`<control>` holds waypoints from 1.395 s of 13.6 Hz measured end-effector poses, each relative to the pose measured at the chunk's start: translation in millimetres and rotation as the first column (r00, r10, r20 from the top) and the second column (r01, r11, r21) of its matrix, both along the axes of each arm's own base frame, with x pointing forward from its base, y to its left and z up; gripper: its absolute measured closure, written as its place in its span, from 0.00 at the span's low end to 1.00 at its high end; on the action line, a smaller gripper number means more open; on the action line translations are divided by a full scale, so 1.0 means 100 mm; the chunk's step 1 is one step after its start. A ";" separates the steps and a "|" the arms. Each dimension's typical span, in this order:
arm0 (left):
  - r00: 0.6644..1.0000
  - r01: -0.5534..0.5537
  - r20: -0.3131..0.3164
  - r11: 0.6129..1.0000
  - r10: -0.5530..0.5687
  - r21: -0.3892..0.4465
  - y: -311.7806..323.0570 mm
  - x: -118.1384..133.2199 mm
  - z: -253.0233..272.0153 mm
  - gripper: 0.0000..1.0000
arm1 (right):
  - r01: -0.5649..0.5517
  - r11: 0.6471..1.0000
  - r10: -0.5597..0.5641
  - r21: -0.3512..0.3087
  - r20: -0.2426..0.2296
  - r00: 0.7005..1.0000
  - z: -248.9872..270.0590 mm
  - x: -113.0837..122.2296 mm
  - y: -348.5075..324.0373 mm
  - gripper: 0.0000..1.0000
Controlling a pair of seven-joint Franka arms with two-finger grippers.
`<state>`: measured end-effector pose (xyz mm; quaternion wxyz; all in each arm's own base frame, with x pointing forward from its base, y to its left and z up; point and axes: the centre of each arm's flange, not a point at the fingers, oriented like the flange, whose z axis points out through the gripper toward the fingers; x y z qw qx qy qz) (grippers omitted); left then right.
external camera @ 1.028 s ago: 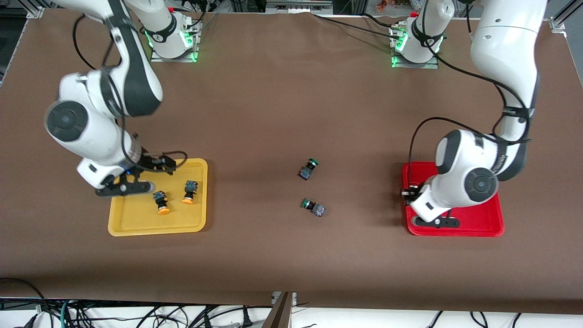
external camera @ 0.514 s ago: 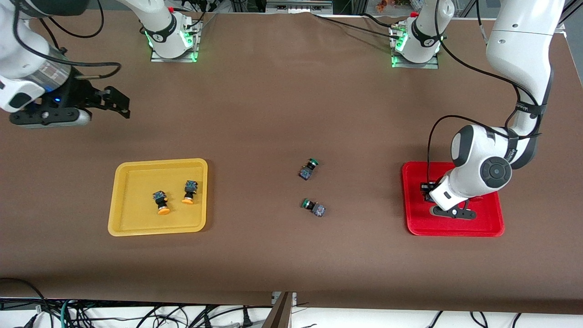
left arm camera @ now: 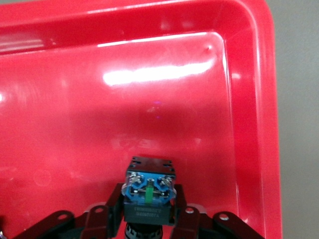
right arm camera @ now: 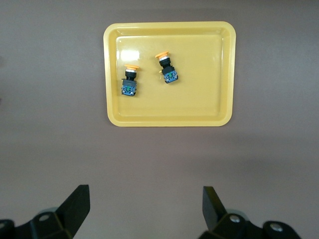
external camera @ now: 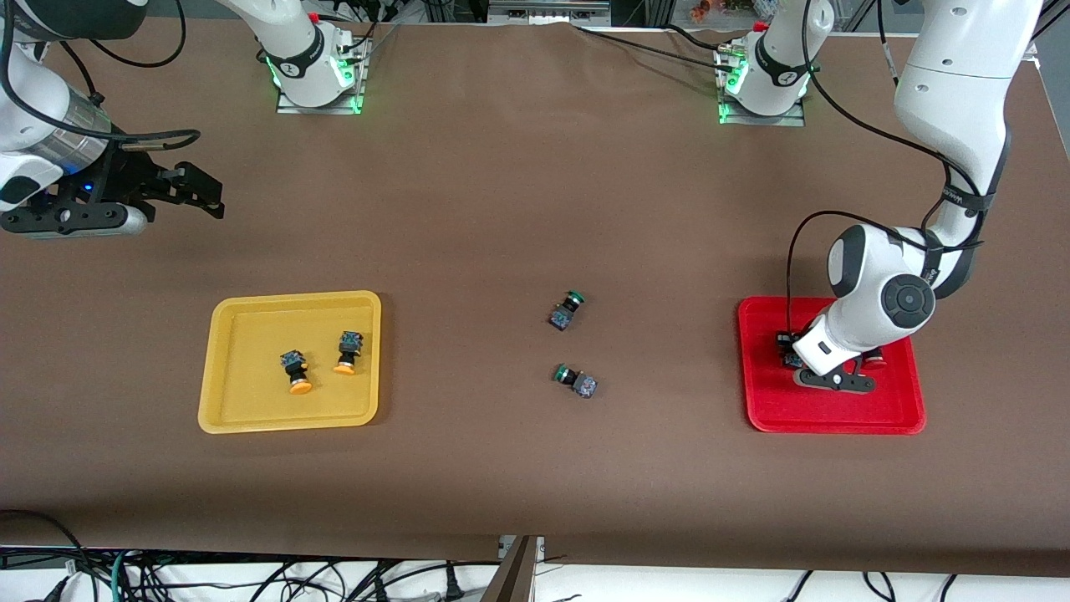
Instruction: Place red and yellow buttons in trays
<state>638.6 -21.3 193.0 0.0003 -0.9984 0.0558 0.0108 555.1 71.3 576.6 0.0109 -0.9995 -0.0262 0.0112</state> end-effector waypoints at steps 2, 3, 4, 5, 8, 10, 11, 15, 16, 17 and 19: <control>1.000 0.000 0.021 1.000 0.000 -0.001 -0.01 0.08 0.12 0.31 | -0.003 1.000 0.003 0.001 0.016 1.000 0.06 0.03 0.01 0.00; 1.000 0.002 0.016 1.000 -0.002 -0.001 -0.03 0.15 0.25 0.23 | -0.004 1.000 0.004 0.001 0.023 1.000 0.09 0.05 0.01 0.00; 1.000 0.005 0.000 1.000 -0.005 0.001 -0.06 0.23 0.45 0.12 | -0.004 1.000 0.004 0.001 0.028 1.000 0.11 0.07 0.02 0.00; 1.000 0.006 -0.024 1.000 -0.006 -0.001 -0.11 0.33 0.73 0.03 | -0.005 1.000 0.005 0.001 0.030 1.000 0.11 0.08 0.03 0.00; 0.997 -0.023 -0.078 0.999 0.019 -0.049 -0.25 0.54 1.75 0.00 | -0.012 1.000 0.012 -0.001 0.029 1.000 0.10 0.10 0.08 0.00; 0.995 -0.039 -0.097 0.998 0.034 -0.055 -0.23 0.55 2.19 0.00 | -0.013 1.000 0.013 -0.001 0.029 0.999 0.10 0.10 0.08 0.00; 0.992 -0.044 -0.117 0.998 0.037 -0.052 -0.22 0.53 2.32 0.00 | -0.013 1.000 0.013 -0.001 0.030 0.999 0.10 0.10 0.08 0.00; 0.989 -0.046 -0.143 0.998 0.039 -0.046 -0.19 0.44 2.90 0.00 | -0.014 1.000 0.014 0.000 0.036 0.999 0.14 0.10 0.08 0.00; 0.993 -0.044 -0.115 0.998 0.039 -0.046 -0.18 0.39 3.15 0.00 | -0.014 1.000 0.014 0.000 0.037 0.999 0.14 0.10 0.08 0.00; 0.996 -0.042 -0.078 0.998 0.038 -0.046 -0.19 0.32 3.43 0.00 | -0.015 1.000 0.015 0.000 0.037 0.999 0.14 0.10 0.08 0.00; 0.999 -0.041 -0.026 0.998 0.040 -0.040 -0.19 0.10 3.95 0.00 | -0.023 1.000 0.023 0.000 0.036 0.999 0.13 0.10 0.12 0.00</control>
